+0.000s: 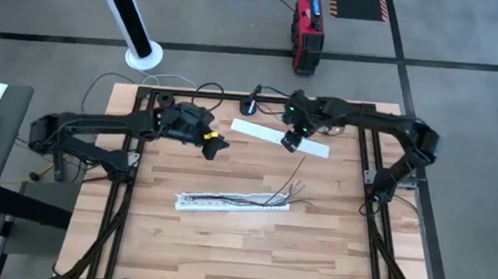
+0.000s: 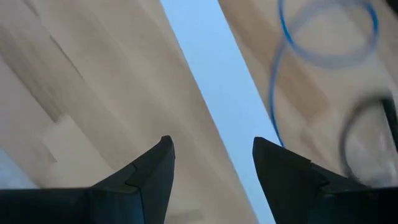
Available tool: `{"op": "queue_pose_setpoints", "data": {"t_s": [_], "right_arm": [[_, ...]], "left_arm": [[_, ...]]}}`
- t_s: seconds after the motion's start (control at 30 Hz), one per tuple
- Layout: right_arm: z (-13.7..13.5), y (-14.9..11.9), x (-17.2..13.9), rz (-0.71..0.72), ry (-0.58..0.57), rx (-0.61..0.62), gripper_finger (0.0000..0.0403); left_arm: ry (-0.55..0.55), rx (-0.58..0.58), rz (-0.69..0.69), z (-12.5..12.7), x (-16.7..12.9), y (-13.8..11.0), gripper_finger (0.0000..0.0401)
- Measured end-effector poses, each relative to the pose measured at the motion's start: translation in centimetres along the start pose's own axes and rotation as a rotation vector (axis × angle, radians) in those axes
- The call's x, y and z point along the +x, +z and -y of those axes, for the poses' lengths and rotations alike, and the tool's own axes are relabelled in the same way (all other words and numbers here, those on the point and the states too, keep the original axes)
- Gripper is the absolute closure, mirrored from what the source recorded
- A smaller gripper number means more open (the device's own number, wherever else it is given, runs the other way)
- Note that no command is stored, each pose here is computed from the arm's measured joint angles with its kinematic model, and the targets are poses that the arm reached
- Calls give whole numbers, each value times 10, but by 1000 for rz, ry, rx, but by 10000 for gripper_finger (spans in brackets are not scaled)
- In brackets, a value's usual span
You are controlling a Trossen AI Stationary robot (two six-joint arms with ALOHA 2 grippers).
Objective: Ziptie cables
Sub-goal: Close the white cable duct
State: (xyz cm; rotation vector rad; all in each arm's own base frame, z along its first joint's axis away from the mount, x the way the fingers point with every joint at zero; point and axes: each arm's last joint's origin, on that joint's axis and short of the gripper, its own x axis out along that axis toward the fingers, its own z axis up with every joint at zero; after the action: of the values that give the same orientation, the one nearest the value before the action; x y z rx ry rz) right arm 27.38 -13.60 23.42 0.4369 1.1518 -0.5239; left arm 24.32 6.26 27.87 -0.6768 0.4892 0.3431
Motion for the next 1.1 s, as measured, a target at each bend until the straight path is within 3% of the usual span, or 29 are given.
{"op": "queue_pose_setpoints", "data": {"t_s": [0.17,0.23,0.33,0.43,0.53,0.7,0.9,1.1], "right_arm": [[-11,39,13,14,18,-134,189],[-18,58,19,64,79,-156,189],[-23,86,19,282,286,-109,189],[-25,102,18,550,398,-57,189],[-19,98,27,669,420,-39,189],[8,70,61,511,415,-10,189],[29,50,76,422,363,-112,189],[43,28,94,459,355,-115,189]], "left_arm": [[76,-17,-47,-15,0,0,194],[104,-9,-54,-21,0,2,194],[116,8,-18,-26,-2,8,194],[125,36,3,-29,-5,11,194],[129,66,25,-31,-9,14,194],[139,80,34,-36,-10,17,194],[153,78,81,-43,-10,25,194],[168,57,147,-51,-7,35,194]]}}
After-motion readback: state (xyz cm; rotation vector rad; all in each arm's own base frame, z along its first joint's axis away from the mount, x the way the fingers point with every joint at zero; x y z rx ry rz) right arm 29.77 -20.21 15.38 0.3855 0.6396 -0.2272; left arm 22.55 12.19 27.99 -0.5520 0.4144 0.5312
